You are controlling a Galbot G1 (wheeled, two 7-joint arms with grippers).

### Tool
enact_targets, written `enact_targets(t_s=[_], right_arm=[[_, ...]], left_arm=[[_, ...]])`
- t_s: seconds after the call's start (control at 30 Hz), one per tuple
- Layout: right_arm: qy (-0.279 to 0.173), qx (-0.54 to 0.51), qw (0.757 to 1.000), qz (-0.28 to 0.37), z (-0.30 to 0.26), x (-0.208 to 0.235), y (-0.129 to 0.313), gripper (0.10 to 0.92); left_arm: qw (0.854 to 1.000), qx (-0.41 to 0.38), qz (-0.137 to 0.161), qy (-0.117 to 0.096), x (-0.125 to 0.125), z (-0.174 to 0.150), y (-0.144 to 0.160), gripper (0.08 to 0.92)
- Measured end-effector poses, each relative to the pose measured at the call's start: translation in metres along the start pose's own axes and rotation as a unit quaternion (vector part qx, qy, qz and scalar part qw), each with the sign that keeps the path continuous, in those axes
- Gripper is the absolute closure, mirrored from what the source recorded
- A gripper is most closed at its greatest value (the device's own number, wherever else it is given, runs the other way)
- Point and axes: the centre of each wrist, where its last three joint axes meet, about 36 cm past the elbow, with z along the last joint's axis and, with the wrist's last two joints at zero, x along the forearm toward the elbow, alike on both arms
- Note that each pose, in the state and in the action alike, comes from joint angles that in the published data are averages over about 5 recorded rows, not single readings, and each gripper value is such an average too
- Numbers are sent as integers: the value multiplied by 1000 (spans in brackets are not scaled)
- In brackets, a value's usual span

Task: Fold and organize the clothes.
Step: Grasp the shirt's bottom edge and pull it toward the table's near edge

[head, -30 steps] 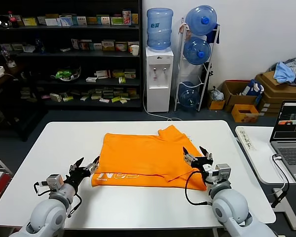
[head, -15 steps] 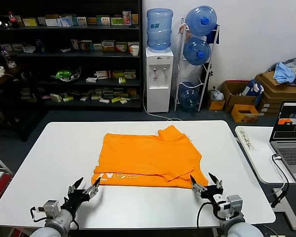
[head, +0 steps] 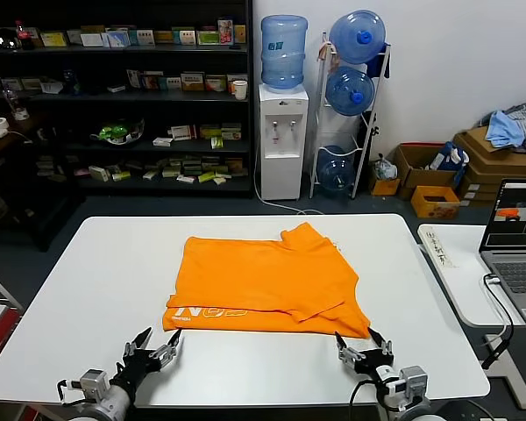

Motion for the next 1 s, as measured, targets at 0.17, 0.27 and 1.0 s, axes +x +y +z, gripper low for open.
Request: enact_targets(t_s=[0.17, 0.27, 1.0], right_arm=[[3, 1, 1000, -1, 1, -2, 1, 442], [4, 2, 1000, -1, 2, -2, 1, 529], [8, -2, 1000, 13, -6, 13, -3, 898]], left_arm=[[1000, 0, 2, -3, -5, 1, 2, 177], [1000, -1, 2, -4, -9, 2, 3, 208], [1000, -1, -5, 0, -13, 6, 13, 838]])
